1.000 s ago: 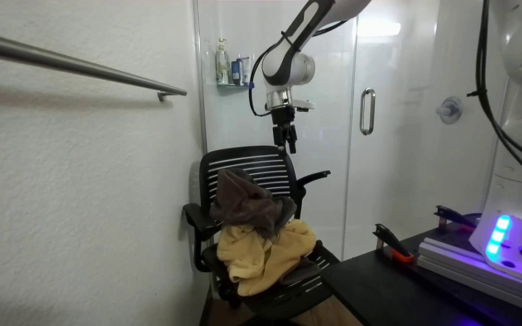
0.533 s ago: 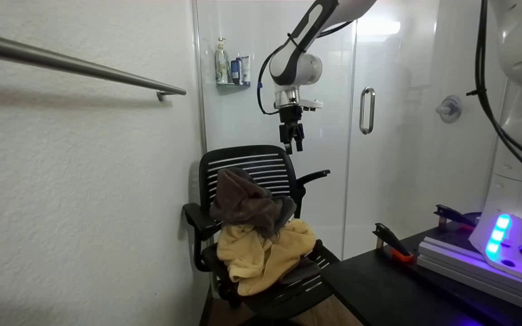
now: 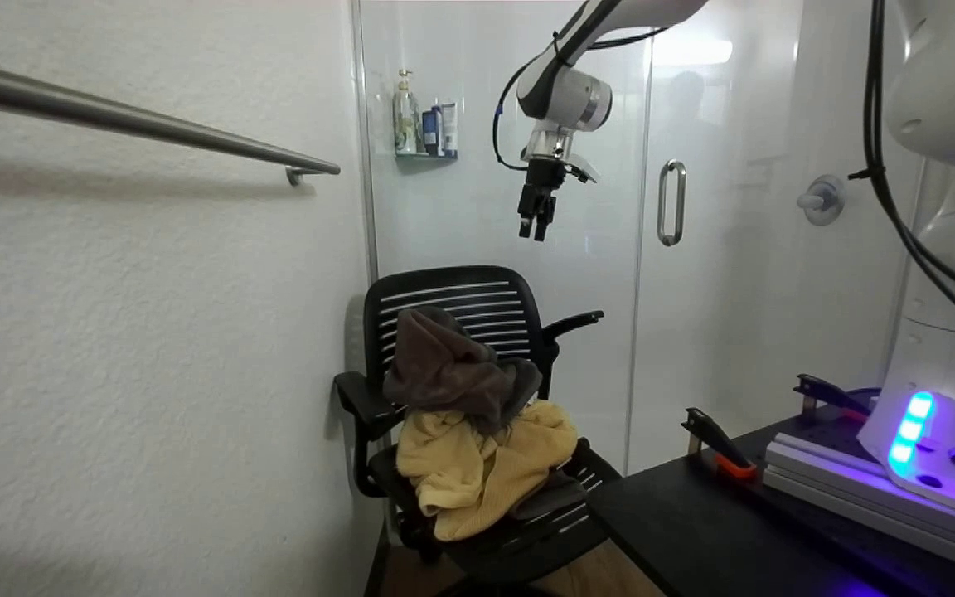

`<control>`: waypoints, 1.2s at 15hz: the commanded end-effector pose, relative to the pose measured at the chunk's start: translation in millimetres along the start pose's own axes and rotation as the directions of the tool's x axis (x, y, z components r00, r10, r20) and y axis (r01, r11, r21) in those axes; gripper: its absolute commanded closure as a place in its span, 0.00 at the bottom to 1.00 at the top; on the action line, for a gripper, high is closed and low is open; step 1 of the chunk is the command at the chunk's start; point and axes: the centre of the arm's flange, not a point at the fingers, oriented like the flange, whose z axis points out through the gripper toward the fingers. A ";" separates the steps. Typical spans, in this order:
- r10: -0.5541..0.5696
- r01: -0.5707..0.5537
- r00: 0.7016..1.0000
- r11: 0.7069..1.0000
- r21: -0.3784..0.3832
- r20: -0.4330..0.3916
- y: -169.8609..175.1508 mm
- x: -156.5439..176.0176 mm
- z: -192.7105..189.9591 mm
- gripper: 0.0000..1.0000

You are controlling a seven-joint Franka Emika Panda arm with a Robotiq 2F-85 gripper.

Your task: Hang the dark towel on the back of the chair

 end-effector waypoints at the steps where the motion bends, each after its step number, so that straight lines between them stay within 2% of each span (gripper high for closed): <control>1: -0.129 0.117 0.987 0.985 0.127 0.092 14.1 55.9 -1.8 0.00; 3: -0.101 0.082 0.990 0.982 0.171 0.100 29.6 64.5 -23.5 0.00; 4: -0.098 0.085 0.991 0.988 0.132 0.091 -7.3 33.7 -7.9 0.00; 7: -0.091 0.076 0.991 0.986 0.147 0.095 9.1 40.6 -18.7 0.00; 8: -0.079 0.068 0.995 0.985 0.159 0.067 14.2 41.2 -15.1 0.00; 10: -0.126 0.109 0.990 0.964 0.242 0.058 29.5 75.9 7.8 0.00; 11: -0.167 0.138 0.983 0.945 0.296 0.075 34.1 104.9 24.4 0.00; 14: -0.252 0.188 0.963 0.887 0.422 0.099 21.3 136.5 58.3 0.00; 16: -0.255 0.158 0.955 0.868 0.470 0.149 7.7 153.6 81.0 0.00; 18: -0.215 0.082 0.953 0.862 0.500 0.215 -12.7 169.1 92.4 0.00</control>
